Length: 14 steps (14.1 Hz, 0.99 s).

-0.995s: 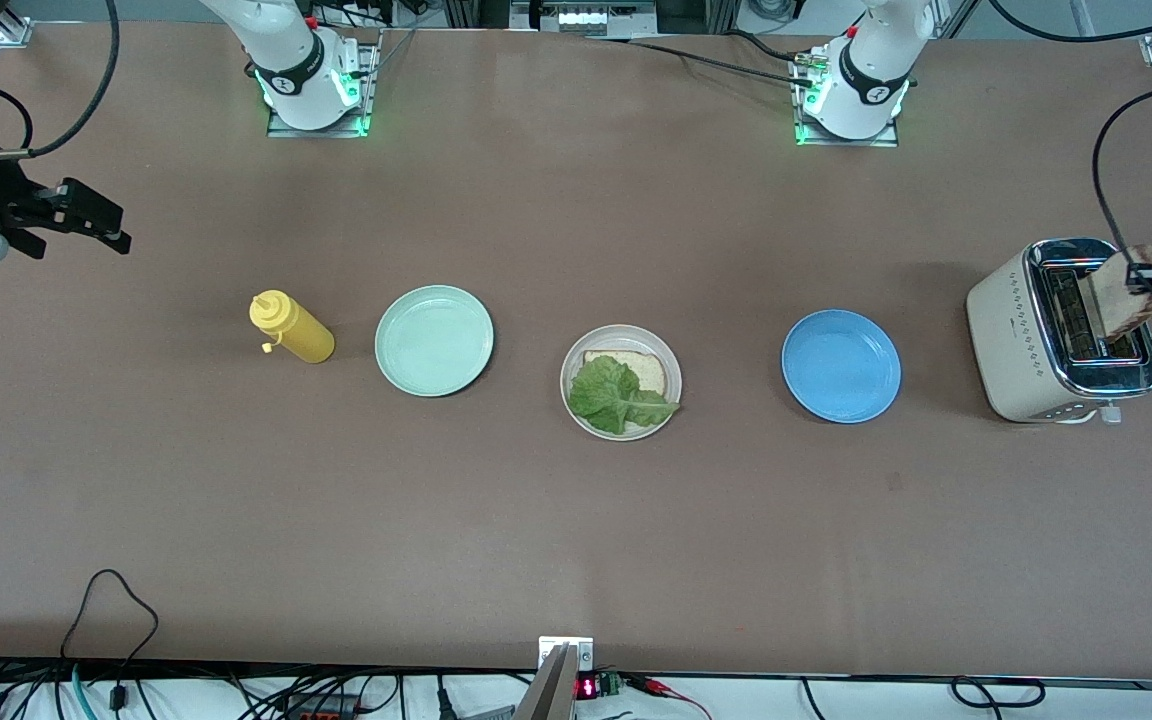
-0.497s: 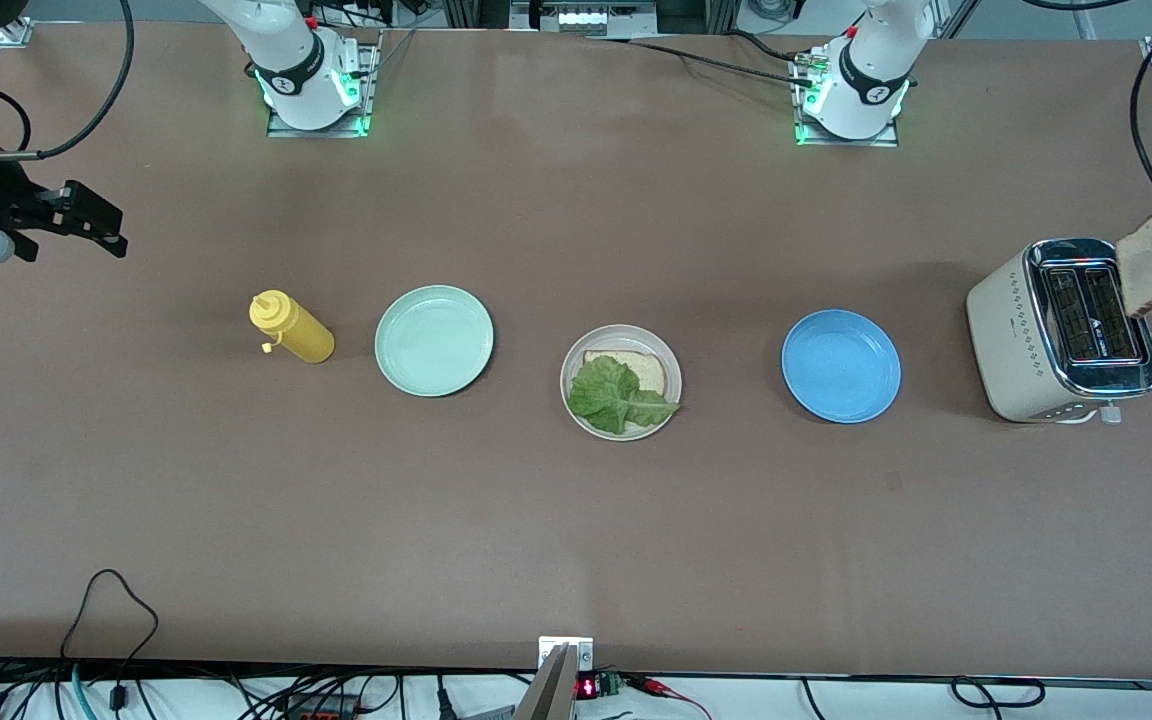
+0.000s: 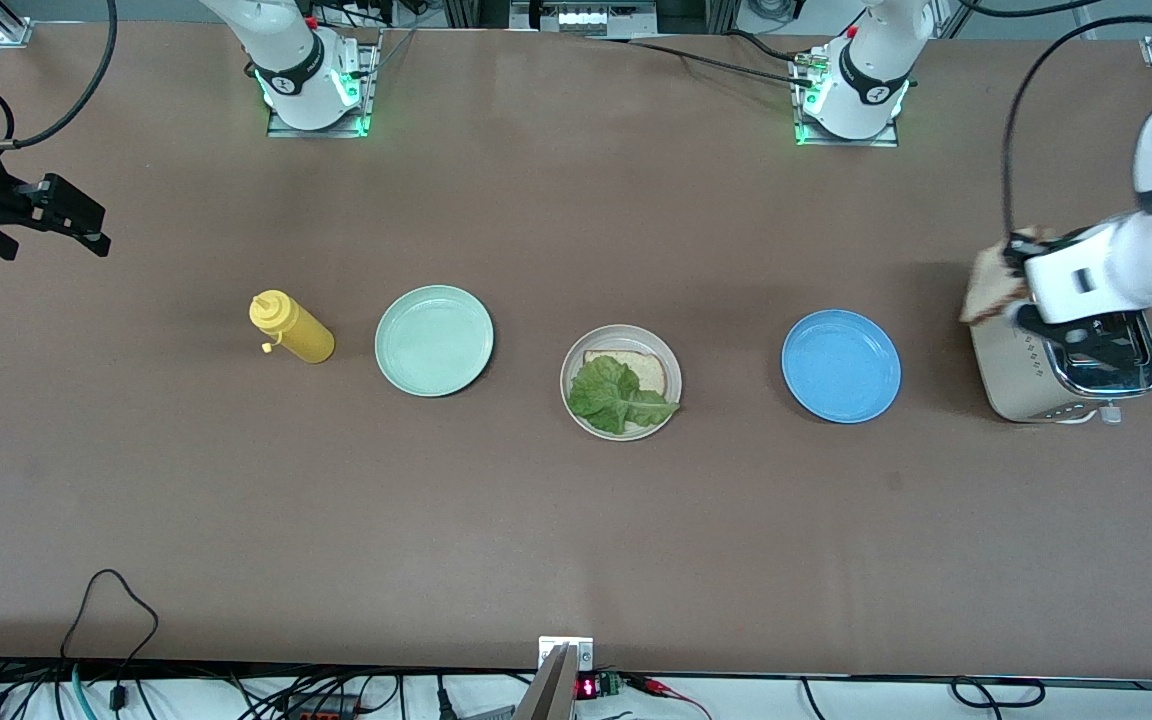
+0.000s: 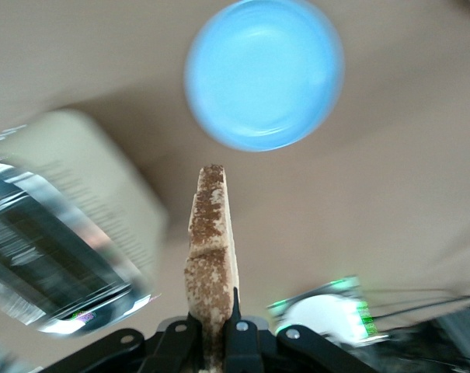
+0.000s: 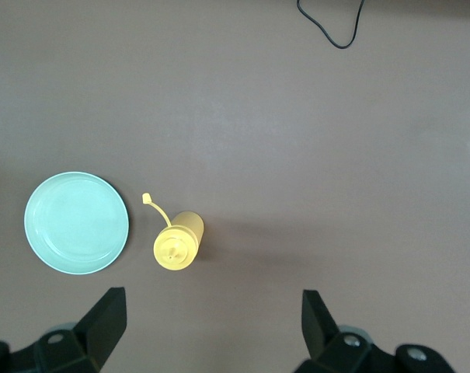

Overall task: Make sandwich in beige plate with both arms
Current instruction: 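Lift the bread slice out and carry it over the beige plate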

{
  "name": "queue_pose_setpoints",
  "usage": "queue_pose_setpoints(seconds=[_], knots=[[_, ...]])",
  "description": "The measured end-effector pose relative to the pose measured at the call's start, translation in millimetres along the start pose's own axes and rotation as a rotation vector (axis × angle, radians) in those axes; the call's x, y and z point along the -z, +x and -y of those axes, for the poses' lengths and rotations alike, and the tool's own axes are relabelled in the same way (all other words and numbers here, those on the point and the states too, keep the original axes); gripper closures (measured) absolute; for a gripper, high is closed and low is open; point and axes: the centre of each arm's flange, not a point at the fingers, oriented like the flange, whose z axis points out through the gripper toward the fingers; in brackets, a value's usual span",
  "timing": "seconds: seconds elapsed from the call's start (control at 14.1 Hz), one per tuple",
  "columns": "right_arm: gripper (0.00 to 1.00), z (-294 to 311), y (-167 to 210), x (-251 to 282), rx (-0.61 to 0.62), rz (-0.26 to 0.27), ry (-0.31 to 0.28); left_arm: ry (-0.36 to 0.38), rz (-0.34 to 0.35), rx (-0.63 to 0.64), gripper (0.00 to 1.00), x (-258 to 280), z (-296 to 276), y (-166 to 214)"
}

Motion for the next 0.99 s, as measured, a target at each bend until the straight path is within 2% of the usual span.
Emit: queue_pose_setpoints(seconds=[0.14, 0.28, 0.43, 0.71, 0.85, 0.99], knots=[[0.00, 0, 0, 0, 0.000, -0.001, 0.000, -0.143, -0.003, 0.049, 0.90, -17, -27, 25], [0.00, 0, 0, 2, 0.000, -0.005, 0.000, -0.309, -0.053, 0.096, 0.90, -26, -53, 54], [0.00, 0, 1, 4, 0.000, -0.009, 0.000, -0.515, -0.096, 0.142, 0.90, -35, -68, 82], [0.00, 0, 1, 6, 0.000, -0.012, 0.000, -0.910, -0.165, 0.236, 0.90, -70, -60, 139], [0.00, 0, 1, 7, -0.001, -0.014, 0.000, -1.033, -0.205, 0.291, 0.90, -93, -58, 167], [0.00, 0, 1, 7, -0.001, -0.015, 0.000, -1.072, -0.268, 0.288, 0.90, -118, -70, 194]])
